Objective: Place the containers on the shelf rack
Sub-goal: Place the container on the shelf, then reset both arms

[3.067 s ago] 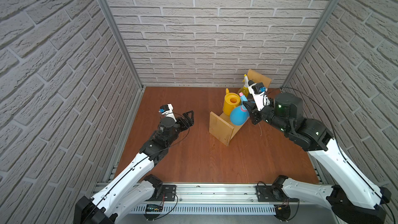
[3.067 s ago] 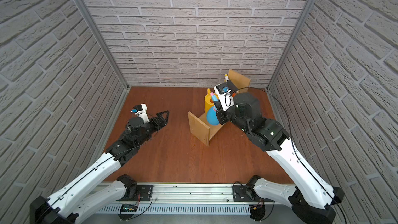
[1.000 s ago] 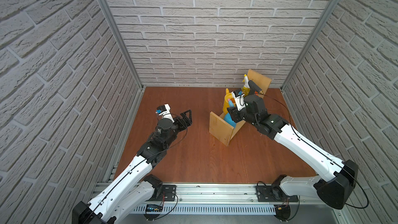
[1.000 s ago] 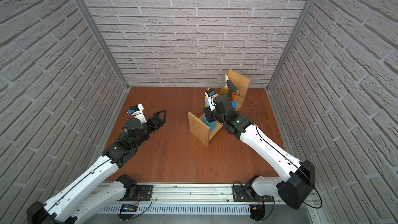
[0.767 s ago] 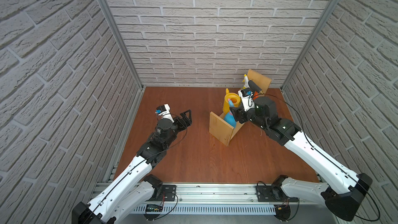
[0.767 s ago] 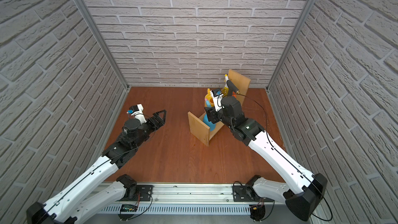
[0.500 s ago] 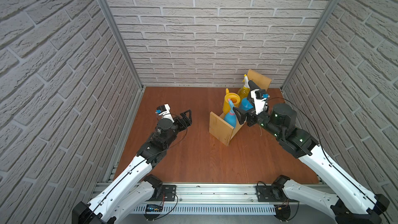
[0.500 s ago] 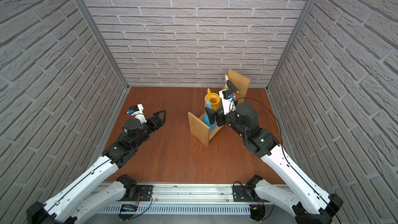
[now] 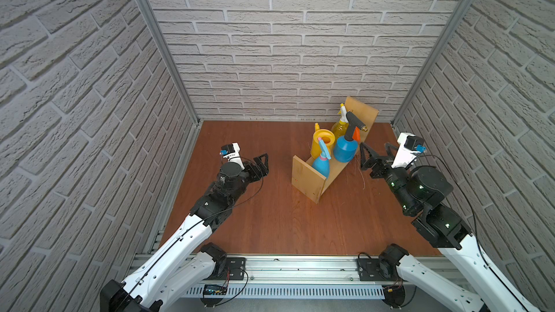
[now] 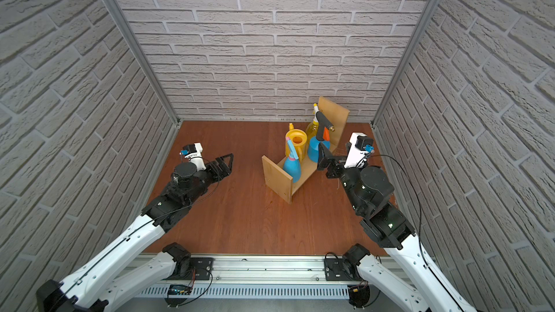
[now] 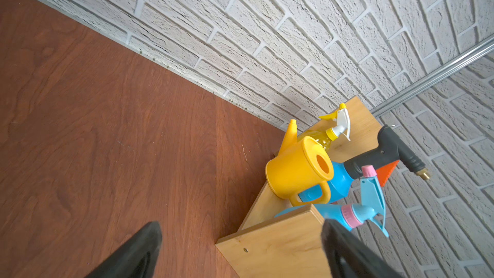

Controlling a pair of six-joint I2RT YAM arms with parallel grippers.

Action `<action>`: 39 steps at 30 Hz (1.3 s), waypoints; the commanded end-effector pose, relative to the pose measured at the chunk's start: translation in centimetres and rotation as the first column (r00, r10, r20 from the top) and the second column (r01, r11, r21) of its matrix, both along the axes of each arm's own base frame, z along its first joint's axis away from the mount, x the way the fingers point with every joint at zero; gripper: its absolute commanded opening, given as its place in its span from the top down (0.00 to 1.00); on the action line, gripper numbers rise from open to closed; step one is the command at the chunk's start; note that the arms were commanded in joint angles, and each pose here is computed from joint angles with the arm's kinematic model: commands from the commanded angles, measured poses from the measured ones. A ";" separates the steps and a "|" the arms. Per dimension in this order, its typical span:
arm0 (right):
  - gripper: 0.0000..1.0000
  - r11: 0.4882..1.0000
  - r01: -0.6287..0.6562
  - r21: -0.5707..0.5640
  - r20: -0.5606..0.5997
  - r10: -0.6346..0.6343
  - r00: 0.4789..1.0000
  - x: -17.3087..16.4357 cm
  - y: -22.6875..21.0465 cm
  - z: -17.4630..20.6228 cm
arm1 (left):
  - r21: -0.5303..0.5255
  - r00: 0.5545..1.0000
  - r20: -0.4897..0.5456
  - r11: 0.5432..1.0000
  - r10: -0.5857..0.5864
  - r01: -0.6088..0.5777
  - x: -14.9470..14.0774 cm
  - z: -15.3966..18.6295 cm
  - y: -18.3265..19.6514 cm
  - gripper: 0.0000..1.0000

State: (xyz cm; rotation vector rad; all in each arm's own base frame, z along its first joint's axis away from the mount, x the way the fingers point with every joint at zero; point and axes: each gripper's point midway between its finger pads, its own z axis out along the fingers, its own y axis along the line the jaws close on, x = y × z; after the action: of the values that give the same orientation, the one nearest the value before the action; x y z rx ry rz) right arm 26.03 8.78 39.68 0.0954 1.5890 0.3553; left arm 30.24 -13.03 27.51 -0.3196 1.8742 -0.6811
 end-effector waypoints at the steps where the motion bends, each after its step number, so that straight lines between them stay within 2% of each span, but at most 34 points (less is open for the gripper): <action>1: 0.02 0.976 0.217 -0.006 -0.048 -0.217 0.975 0.5 -4.3 -2.7 | 0.089 0.999 0.035 0.995 -0.039 0.036 0.0 1.3 -0.1 0.02; 4: 0.02 0.936 0.351 -0.016 -0.060 -0.351 0.935 0.3 -7.6 -5.2 | 0.160 0.998 0.035 0.986 -0.054 0.048 -0.1 1.6 0.0 0.02; 10: 0.02 0.861 0.508 -0.013 -0.137 -0.505 0.852 0.0 -12.5 -12.2 | 0.287 1.000 0.008 0.958 -0.027 0.024 -0.5 0.7 1.4 0.02; 13: 0.02 0.838 0.546 -0.004 -0.196 -0.536 0.821 0.3 -14.0 -16.1 | 0.325 1.000 0.015 0.946 -0.014 0.008 -0.6 0.2 2.0 0.02; 18: 0.02 0.811 0.583 -0.058 -0.238 -0.578 0.780 1.7 -15.7 -20.7 | 0.383 0.999 0.032 0.924 -0.009 -0.004 -0.7 -0.4 2.6 0.02; 25: 0.02 0.845 0.524 -0.110 -0.282 -0.532 0.798 6.7 -15.1 -24.7 | 0.444 0.999 0.040 0.896 -0.010 -0.008 -0.6 -1.0 3.0 0.02; 29: 0.01 0.873 0.436 -0.218 -0.319 -0.486 0.814 10.5 -14.1 -27.7 | 0.443 0.999 0.045 0.896 0.001 -0.021 -0.6 -1.4 3.3 0.02; 32: 0.01 0.878 0.393 -0.273 -0.325 -0.469 0.821 12.6 -13.9 -28.3 | 0.453 0.999 0.045 0.891 0.016 -0.034 -0.6 -1.7 3.7 0.02; 35: 0.01 0.890 0.344 -0.300 -0.352 -0.438 0.827 13.3 -13.1 -29.4 | 0.480 0.998 0.054 0.875 0.031 -0.053 -0.6 -2.1 4.3 0.02; 38: 0.01 0.922 0.242 -0.304 -0.320 -0.338 0.885 13.2 -10.9 -30.4 | 0.508 0.996 0.066 0.857 0.058 -0.084 -0.3 -2.5 5.1 0.02; 39: 0.02 0.923 0.249 -0.293 -0.296 -0.335 0.894 12.9 -10.9 -30.8 | 0.519 0.995 0.067 0.850 0.069 -0.094 0.0 -2.7 5.4 0.02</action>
State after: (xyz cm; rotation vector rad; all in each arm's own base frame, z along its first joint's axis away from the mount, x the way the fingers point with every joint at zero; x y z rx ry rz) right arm 38.58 -3.75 8.36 0.3247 2.0003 -0.1662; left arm 29.53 -8.72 24.28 -0.0136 1.9586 -0.1623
